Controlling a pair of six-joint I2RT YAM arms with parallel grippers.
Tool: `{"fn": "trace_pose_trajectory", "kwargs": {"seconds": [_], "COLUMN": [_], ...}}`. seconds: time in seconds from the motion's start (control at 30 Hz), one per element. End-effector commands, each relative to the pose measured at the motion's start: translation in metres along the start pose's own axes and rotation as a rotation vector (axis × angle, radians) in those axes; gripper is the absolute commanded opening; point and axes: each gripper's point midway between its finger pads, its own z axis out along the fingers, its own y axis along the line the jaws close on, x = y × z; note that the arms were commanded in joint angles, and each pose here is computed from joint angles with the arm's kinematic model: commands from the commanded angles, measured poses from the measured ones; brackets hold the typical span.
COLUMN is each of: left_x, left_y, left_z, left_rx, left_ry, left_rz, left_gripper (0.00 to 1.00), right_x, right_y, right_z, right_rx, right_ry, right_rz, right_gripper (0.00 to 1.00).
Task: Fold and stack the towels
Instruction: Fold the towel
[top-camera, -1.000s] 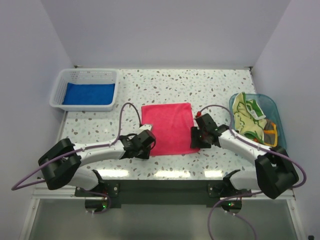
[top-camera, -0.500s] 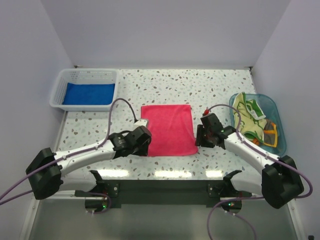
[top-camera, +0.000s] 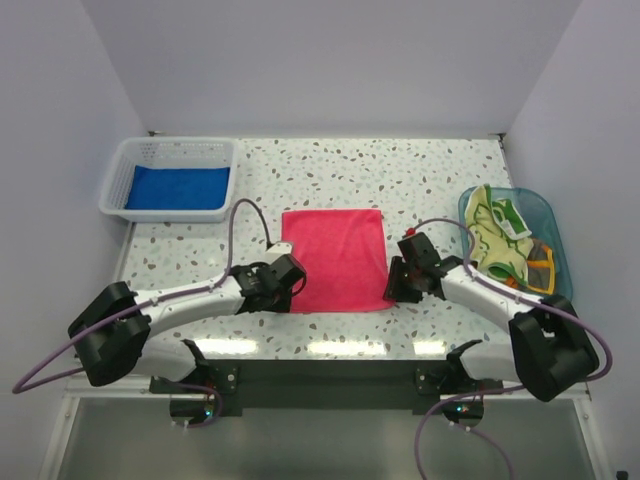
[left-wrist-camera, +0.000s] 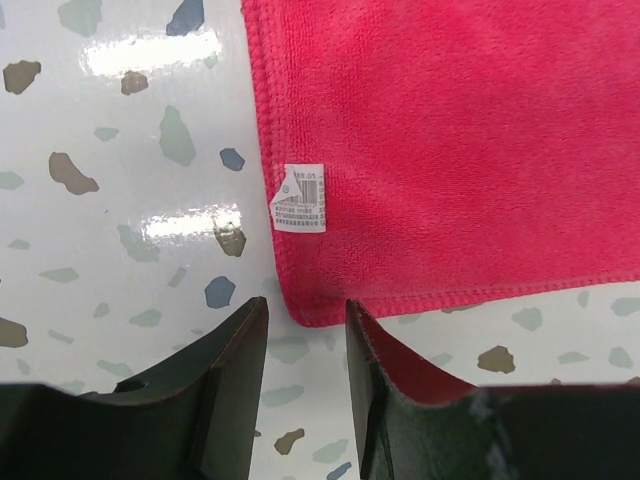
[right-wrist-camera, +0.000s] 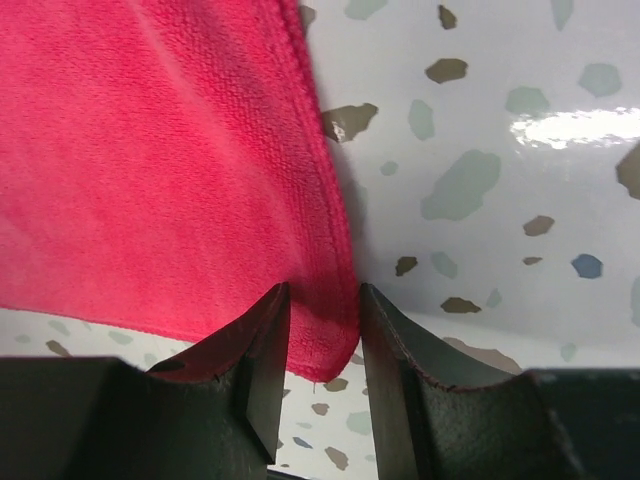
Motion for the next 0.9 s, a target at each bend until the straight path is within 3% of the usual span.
{"fn": "trace_pose_trajectory", "kwargs": {"seconds": [0.0, 0.1, 0.2, 0.3, 0.43, 0.67, 0.8, 0.87], "left_x": [0.000, 0.012, 0.018, 0.022, 0.026, 0.030, 0.030, 0.030], "left_y": [0.006, 0.015, 0.021, 0.026, 0.028, 0.027, 0.027, 0.026], "left_z": [0.011, 0.018, 0.022, 0.023, 0.025, 0.026, 0.024, 0.022], "left_rx": [-0.037, -0.075, -0.106, -0.133, -0.150, -0.145, -0.136, -0.128], "left_ry": [-0.019, 0.012, 0.034, 0.048, 0.065, 0.088, 0.088, 0.087], "left_rz": [-0.041, -0.041, -0.040, -0.034, -0.026, -0.019, -0.015, -0.017], "left_gripper": [0.41, 0.40, 0.37, 0.33, 0.29, 0.28, 0.29, 0.29], "right_x": [0.011, 0.015, 0.010, -0.005, -0.017, -0.009, -0.011, -0.015], "right_y": [0.006, 0.010, 0.005, -0.003, -0.015, -0.024, -0.013, -0.007], "right_z": [0.011, 0.014, 0.010, -0.004, -0.027, -0.040, -0.044, -0.045], "right_rx": [-0.045, -0.062, -0.019, 0.067, 0.180, 0.257, 0.197, 0.166], "right_ry": [0.045, 0.077, 0.078, 0.055, 0.061, 0.074, 0.054, 0.031], "right_rz": [0.041, 0.036, -0.004, -0.061, -0.129, -0.201, -0.181, -0.175], "right_gripper": [0.38, 0.32, 0.12, 0.03, 0.05, 0.34, 0.36, 0.32]}}
